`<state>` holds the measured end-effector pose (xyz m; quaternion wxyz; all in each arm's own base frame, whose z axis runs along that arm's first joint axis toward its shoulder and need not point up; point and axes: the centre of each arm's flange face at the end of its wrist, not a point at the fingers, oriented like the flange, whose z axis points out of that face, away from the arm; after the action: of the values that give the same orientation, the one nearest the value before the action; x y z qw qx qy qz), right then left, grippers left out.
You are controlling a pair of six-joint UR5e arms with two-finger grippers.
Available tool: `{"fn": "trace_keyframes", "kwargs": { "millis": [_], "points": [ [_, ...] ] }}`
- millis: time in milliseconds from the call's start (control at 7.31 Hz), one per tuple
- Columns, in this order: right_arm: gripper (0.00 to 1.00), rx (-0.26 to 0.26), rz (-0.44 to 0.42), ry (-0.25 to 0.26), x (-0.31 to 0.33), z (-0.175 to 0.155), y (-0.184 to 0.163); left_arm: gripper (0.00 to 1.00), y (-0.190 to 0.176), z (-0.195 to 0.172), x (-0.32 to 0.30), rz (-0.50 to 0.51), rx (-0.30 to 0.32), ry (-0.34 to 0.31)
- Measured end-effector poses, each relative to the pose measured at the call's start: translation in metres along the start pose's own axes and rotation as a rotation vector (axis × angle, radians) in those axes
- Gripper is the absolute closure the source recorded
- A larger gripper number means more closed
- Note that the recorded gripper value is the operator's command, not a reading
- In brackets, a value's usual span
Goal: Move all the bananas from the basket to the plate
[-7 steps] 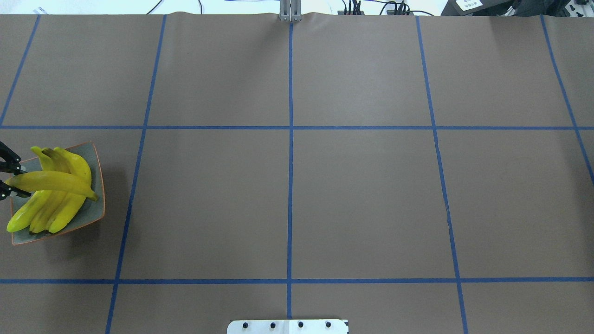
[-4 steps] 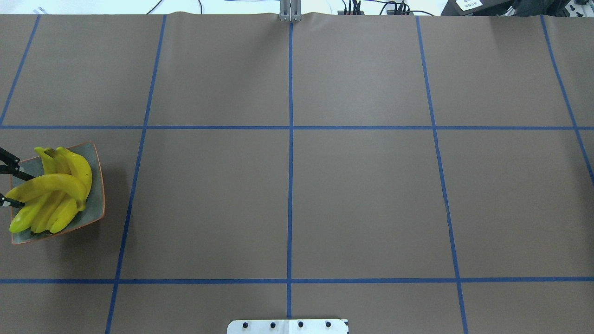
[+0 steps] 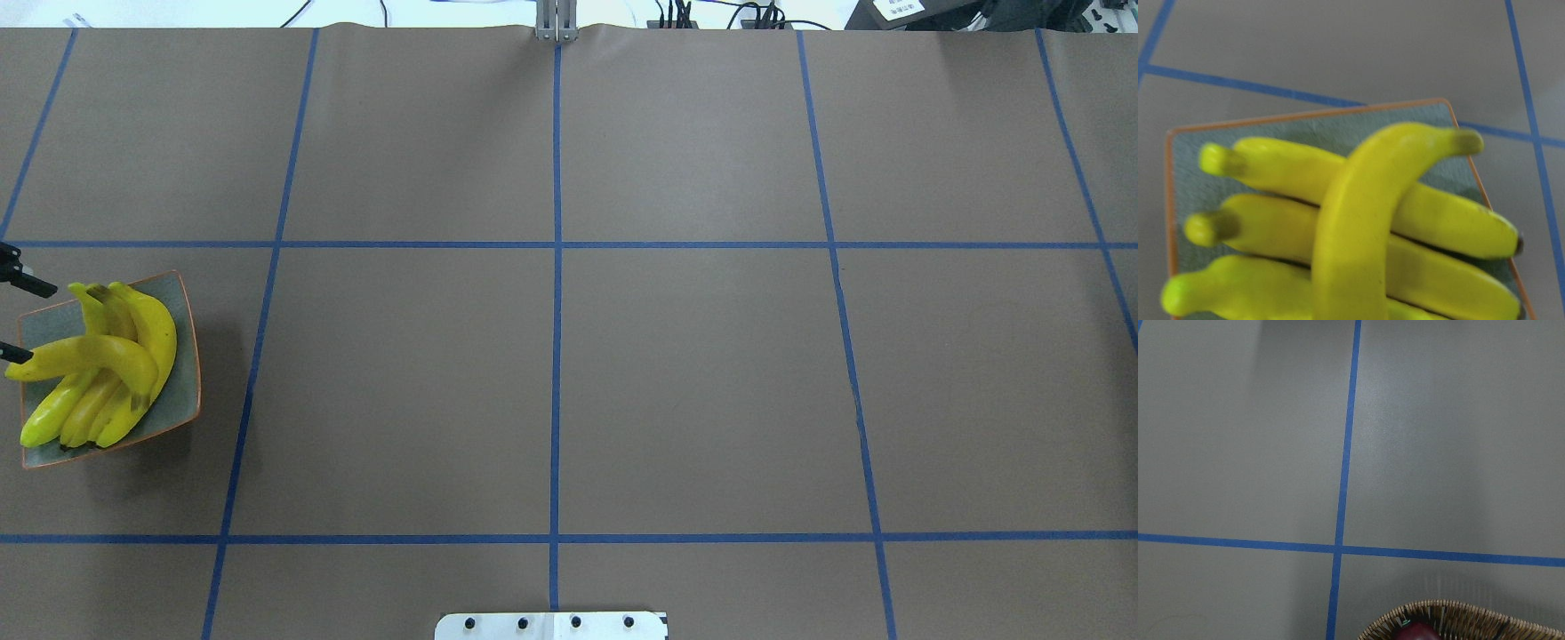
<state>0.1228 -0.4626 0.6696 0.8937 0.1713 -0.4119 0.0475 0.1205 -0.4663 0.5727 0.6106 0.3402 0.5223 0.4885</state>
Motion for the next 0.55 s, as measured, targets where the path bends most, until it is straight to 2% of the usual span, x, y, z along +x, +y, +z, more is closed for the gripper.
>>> {"fn": "trace_keyframes", "kwargs": {
  "millis": [273,547],
  "points": [
    [0.0,-0.005,0.016,0.004,0.007,0.0,0.01,0.01,-0.039,-0.042,-0.006,-0.223,0.065,-0.048],
    [0.0,-0.017,0.023,0.015,0.024,0.0,0.03,0.01,-0.052,-0.062,-0.016,-0.438,0.074,-0.168]
  ]
}}
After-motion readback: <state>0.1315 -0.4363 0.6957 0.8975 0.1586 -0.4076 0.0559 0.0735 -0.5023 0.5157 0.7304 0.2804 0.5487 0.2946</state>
